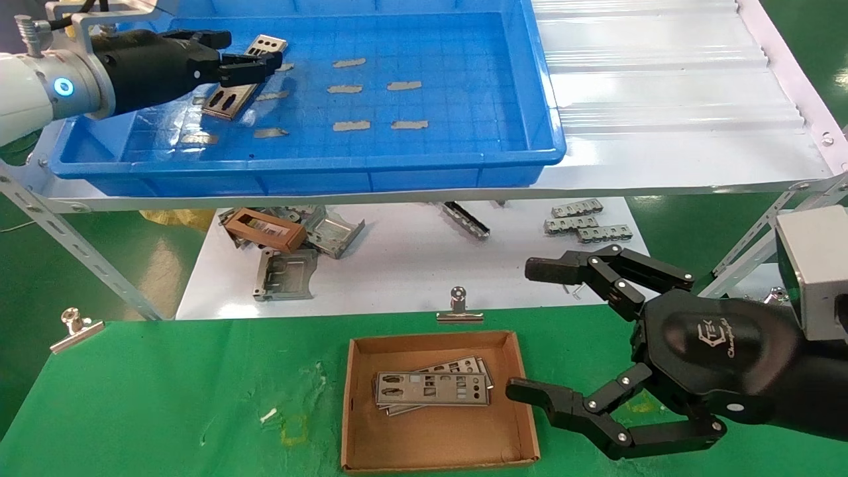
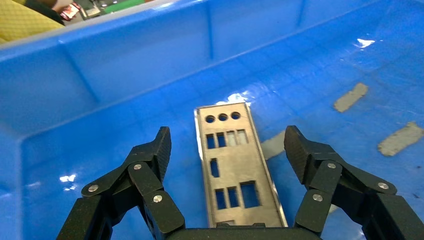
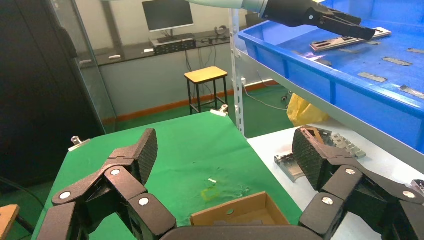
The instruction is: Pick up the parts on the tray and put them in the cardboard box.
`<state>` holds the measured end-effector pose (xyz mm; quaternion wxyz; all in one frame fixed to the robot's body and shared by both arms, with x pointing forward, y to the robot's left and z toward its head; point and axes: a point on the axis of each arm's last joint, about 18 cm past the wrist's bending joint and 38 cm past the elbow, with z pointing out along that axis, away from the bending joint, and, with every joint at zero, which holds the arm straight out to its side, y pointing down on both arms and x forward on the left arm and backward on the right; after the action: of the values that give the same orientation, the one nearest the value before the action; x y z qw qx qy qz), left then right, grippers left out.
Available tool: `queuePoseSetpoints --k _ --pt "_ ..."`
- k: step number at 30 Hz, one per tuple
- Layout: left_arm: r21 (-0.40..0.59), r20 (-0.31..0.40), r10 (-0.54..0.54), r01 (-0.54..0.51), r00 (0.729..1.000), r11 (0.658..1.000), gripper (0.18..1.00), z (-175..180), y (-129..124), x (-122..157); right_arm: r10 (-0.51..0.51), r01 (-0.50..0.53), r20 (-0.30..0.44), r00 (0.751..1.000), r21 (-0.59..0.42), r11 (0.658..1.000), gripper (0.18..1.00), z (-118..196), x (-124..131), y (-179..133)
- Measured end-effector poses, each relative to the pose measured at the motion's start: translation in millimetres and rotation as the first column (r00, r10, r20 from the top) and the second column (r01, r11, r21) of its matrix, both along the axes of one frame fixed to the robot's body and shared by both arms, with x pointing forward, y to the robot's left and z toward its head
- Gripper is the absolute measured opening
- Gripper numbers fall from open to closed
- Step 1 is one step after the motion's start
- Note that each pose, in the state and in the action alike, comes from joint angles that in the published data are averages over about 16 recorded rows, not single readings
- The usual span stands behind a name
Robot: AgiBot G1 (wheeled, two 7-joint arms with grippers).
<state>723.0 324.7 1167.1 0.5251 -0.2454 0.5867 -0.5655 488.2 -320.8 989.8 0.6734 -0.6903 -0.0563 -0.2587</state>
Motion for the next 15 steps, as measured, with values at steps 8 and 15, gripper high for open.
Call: queuePoseSetpoints --k 8,15 --pt "-0.005 -0.009 -0.008 0.008 1.000 1.000 0.789 -3.3 -0.3 0.2 0.000 0.000 0.000 1.000 0.000 1.000 1.000 0.0 0.0 0.0" --pt "-0.002 -0.008 -0.002 0.002 1.000 1.000 0.709 -4.3 0.2 1.3 0.000 0.000 0.000 1.000 0.000 1.000 1.000 0.0 0.0 0.0"
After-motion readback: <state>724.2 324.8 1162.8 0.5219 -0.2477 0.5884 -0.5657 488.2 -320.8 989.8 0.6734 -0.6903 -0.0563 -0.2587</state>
